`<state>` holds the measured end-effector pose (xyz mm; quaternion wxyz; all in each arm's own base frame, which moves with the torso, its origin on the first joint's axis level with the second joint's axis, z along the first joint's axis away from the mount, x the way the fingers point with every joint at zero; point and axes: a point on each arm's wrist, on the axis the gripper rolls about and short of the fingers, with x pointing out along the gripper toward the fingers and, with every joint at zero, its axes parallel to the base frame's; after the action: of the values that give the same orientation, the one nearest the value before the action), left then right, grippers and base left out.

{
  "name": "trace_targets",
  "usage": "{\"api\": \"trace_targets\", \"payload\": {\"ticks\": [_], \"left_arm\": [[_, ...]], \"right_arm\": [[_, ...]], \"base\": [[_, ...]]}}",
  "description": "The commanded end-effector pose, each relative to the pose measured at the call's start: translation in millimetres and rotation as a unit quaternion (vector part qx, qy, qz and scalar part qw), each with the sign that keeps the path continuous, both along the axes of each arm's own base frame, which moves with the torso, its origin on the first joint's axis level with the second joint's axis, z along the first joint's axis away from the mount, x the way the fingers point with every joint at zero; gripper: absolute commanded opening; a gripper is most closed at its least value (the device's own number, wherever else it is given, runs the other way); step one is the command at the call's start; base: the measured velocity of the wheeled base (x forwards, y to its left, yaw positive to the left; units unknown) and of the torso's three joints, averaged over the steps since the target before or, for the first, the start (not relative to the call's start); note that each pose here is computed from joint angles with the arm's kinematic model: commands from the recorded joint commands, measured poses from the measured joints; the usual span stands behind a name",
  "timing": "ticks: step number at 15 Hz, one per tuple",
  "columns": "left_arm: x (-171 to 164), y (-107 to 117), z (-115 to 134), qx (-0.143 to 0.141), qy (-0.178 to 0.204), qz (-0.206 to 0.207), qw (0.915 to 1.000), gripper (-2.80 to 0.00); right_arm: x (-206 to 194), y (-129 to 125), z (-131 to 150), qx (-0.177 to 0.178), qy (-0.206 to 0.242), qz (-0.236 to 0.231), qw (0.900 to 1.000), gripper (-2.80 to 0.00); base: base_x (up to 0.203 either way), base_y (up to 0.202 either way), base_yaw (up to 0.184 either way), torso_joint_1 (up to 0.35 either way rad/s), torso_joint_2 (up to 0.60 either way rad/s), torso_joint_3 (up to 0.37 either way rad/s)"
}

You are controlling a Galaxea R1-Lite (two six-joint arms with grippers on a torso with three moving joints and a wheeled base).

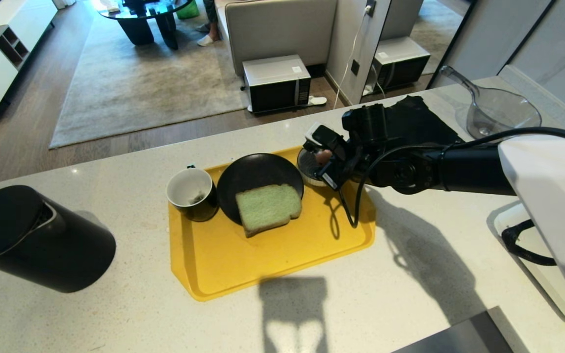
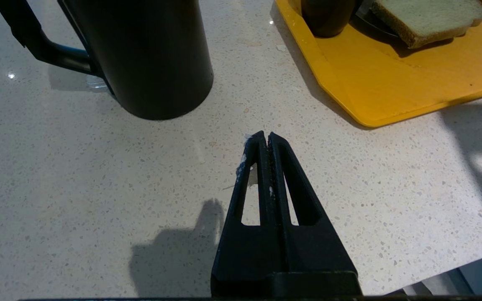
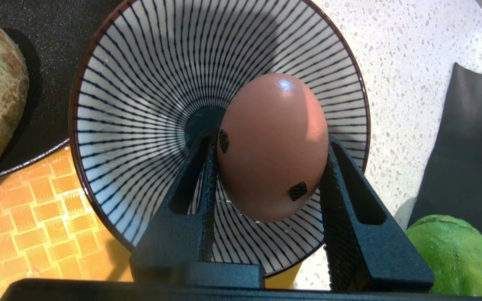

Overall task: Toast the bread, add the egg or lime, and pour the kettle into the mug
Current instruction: Put the egg in the bowl

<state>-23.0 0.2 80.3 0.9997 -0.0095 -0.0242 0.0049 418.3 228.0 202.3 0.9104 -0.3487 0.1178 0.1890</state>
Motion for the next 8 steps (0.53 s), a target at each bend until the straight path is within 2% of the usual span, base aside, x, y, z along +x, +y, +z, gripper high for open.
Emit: {"api": "trace_targets", "payload": {"ticks": [1,8], "left_arm": [[1.2,0.0,-4.7,-0.001,0.007,0.000,1.0000,-2.80],[1.2,0.0,-4.7,-0.001,0.007,0.000,1.0000,-2.80]], "right_arm": [[-0.8,-0.3,0.5,-0.002,-0.001,0.000,1.000,0.00],[-4.8,3.2,5.8,0.004,-0.007,0.003,1.000,0.00]], "base": [[0.000,0.000,0.000,0.000,0.00,0.000],[0.000,0.000,0.000,0.000,0.00,0.000]]}}
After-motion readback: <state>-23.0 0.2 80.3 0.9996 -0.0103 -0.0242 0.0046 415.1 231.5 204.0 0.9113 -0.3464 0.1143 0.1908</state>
